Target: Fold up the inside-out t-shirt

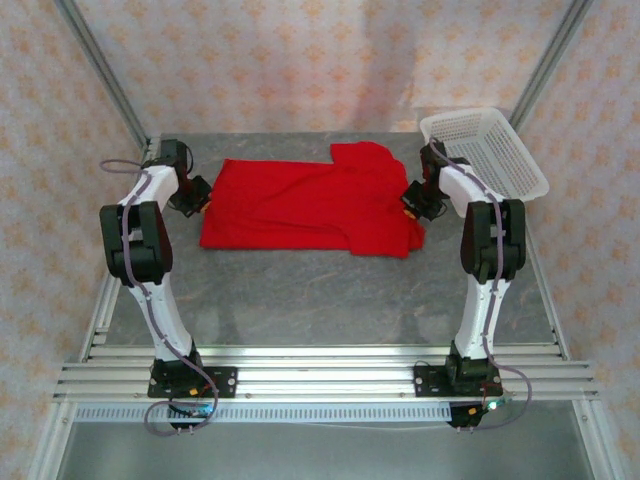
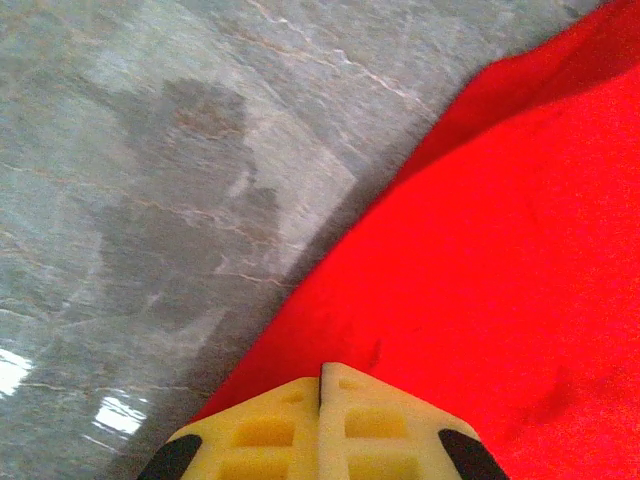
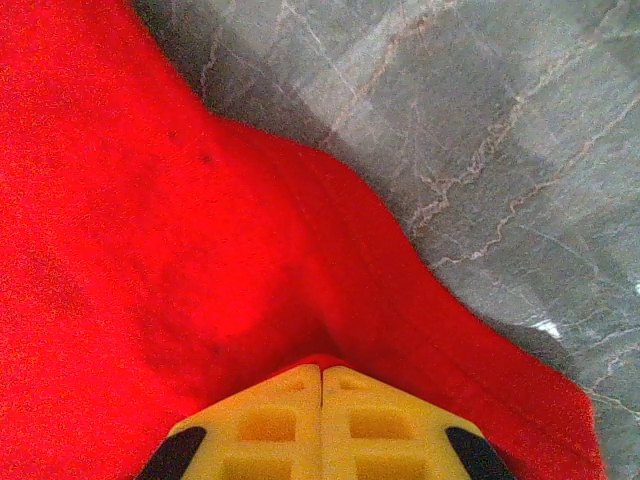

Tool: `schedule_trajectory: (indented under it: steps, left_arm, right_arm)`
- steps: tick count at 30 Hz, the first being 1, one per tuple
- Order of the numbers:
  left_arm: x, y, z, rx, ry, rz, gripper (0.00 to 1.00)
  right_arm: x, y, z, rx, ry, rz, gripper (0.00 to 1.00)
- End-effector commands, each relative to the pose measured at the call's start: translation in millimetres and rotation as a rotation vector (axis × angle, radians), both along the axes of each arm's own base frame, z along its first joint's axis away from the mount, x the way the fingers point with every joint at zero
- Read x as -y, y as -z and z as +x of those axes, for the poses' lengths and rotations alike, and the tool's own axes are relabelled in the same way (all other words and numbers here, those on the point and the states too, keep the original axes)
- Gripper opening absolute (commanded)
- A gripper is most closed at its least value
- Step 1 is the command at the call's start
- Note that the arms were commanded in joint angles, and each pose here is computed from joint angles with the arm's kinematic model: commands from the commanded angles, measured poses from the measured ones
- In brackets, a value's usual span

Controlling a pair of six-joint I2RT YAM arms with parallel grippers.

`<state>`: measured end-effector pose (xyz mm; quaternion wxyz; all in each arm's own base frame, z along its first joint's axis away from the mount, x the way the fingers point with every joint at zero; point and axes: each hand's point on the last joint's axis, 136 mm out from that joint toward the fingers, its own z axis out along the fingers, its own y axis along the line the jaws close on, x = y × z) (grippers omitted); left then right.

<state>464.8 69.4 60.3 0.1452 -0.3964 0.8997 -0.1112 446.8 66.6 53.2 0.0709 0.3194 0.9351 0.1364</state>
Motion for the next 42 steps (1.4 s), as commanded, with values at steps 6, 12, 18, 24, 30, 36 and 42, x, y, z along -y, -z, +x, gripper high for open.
schedule_trajectory:
  steps: [6, 12, 18, 24, 30, 36, 42]
  left_arm:
    - [-9.1, 6.6, -6.6, -0.060, -0.043, 0.008, 0.16]
    - [-3.9, -77.4, 7.4, 0.161, -0.012, 0.004, 0.48]
    - [41.2, -137.7, -19.0, 0.279, 0.103, -0.051, 0.55]
    - [112.8, -155.6, -62.2, 0.333, 0.288, -0.081, 0.58]
    - [153.2, -144.3, -90.5, 0.329, 0.392, -0.125, 0.58]
    - [159.5, -138.4, -106.9, 0.321, 0.396, -0.128, 0.58]
    - [152.9, -133.4, -124.3, 0.308, 0.372, -0.104, 0.58]
  right_arm:
    - [10.5, -12.6, -6.6, -0.045, 0.001, -0.037, 0.24]
    - [19.4, -54.1, -41.5, 0.016, 0.018, -0.070, 0.36]
    - [6.3, -43.8, -111.9, 0.018, 0.048, 0.043, 0.36]
    - [-18.3, -18.9, -140.4, -0.007, -0.055, 0.144, 0.38]
    - [-26.3, -0.7, -114.4, 0.028, -0.089, 0.153, 0.38]
    - [-30.2, 13.8, -93.8, 0.031, -0.124, 0.156, 0.37]
    - [-32.4, 11.9, -100.0, 0.024, -0.140, 0.170, 0.19]
